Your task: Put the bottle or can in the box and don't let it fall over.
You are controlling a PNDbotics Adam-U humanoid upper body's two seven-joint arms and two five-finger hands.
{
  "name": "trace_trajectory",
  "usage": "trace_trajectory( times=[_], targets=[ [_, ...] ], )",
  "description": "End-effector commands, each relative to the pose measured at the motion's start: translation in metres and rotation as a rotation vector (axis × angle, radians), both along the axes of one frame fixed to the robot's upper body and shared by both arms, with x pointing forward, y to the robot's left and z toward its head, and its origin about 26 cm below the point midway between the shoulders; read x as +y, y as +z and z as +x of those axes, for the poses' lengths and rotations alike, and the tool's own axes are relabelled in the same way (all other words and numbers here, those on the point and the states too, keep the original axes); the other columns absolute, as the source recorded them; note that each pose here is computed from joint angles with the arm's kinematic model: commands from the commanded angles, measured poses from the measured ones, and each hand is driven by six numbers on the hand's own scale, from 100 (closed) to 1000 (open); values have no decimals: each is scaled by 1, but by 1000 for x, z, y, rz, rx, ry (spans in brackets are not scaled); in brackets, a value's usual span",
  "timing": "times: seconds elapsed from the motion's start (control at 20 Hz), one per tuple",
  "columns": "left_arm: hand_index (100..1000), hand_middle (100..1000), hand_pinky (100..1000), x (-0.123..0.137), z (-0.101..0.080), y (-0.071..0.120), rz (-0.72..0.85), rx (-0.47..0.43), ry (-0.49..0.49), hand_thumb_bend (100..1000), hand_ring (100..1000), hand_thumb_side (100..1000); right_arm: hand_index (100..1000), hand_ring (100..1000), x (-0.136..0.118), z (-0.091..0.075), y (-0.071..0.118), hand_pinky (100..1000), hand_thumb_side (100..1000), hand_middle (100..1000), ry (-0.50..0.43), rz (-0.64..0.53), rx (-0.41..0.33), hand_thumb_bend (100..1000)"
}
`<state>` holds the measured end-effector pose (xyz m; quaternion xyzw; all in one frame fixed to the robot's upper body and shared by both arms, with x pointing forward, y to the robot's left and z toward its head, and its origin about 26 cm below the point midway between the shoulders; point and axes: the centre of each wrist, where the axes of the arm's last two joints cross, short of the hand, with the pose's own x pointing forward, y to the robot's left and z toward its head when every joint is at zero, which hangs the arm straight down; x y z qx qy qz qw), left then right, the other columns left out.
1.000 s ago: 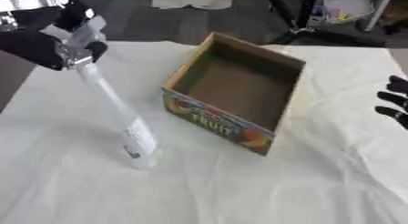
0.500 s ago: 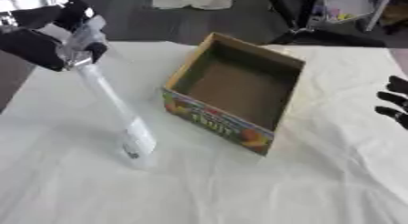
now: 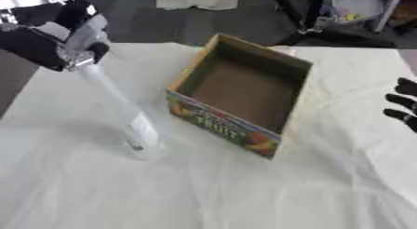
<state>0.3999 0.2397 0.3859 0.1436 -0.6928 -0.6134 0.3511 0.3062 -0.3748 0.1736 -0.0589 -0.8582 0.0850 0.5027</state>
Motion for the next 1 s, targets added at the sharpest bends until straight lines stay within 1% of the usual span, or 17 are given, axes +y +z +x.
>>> trace_trajectory(
  times=[0.05, 1.0],
  targets=[
    [379, 298, 491, 3, -9, 20, -10, -62, 2, 100, 243, 100, 795, 918, -3, -3, 8, 850, 737, 999, -1, -8, -22, 100],
    [373, 295, 493, -3, -23, 48, -18, -159, -24, 100, 235, 100, 795, 919, -4, -5, 9, 852, 746, 1000, -7, -7, -6, 100]
  ],
)
